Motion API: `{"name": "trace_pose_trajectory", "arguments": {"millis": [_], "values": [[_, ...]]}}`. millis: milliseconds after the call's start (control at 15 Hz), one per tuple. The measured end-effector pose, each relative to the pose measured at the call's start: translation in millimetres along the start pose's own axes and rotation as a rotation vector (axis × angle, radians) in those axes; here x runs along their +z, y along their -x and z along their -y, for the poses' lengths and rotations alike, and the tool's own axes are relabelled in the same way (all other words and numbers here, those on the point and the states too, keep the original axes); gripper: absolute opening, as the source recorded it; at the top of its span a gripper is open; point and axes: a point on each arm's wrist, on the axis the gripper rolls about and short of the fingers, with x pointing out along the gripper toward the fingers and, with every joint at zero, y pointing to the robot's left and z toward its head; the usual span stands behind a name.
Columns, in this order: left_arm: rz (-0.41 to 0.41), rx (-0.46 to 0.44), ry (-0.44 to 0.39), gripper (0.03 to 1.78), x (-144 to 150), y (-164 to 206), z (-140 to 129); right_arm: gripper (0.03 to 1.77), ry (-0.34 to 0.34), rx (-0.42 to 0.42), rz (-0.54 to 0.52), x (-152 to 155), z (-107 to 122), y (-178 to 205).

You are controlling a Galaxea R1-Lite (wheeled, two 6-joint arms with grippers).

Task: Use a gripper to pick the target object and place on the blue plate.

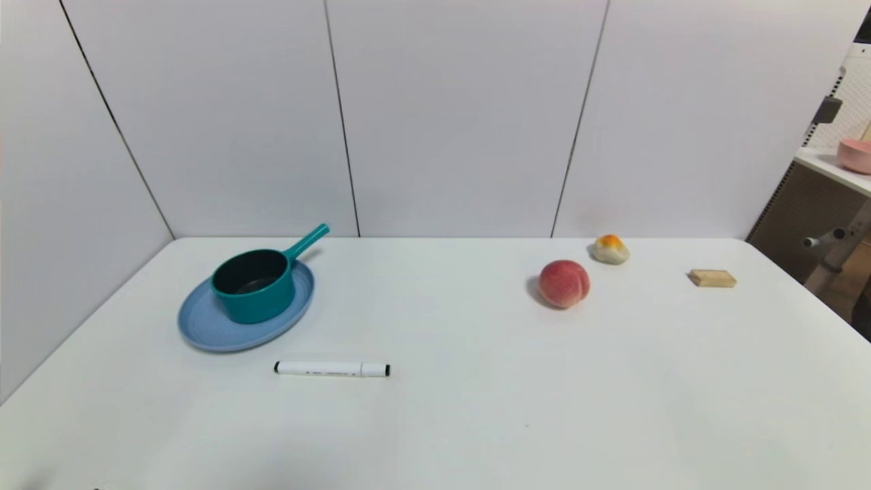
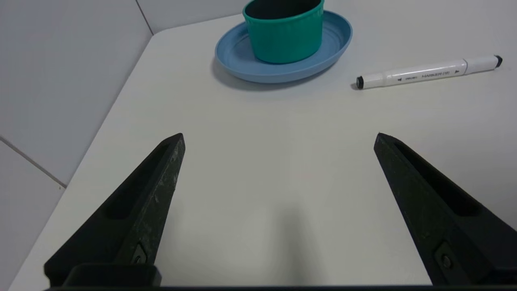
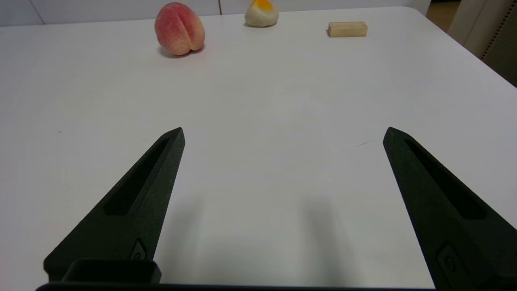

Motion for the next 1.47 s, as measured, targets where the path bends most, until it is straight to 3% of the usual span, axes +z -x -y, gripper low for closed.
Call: {"name": "trace_pose_trajectory", "arguments": {"millis": [200, 400, 667, 1067, 1467], "values": [[0.003, 0.059, -0.007, 1.69, -2, 2, 0, 1.70, 0.000, 0.000, 0.000, 0, 0, 0], [-0.005, 0.051, -0.017, 1.69, -12, 10, 3, 1.70, 0.000, 0.000, 0.000, 0, 0, 0], [0.004, -0.039, 0.032, 1.69, -27, 20, 7, 1.70, 0.000, 0.000, 0.000, 0, 0, 0], [0.026, 0.020, 0.157, 1.69, -28, 22, 6, 1.70, 0.000, 0.000, 0.000, 0, 0, 0], [0.028, 0.024, 0.162, 1.69, -28, 22, 6, 1.70, 0.001, 0.000, 0.000, 0, 0, 0]]}}
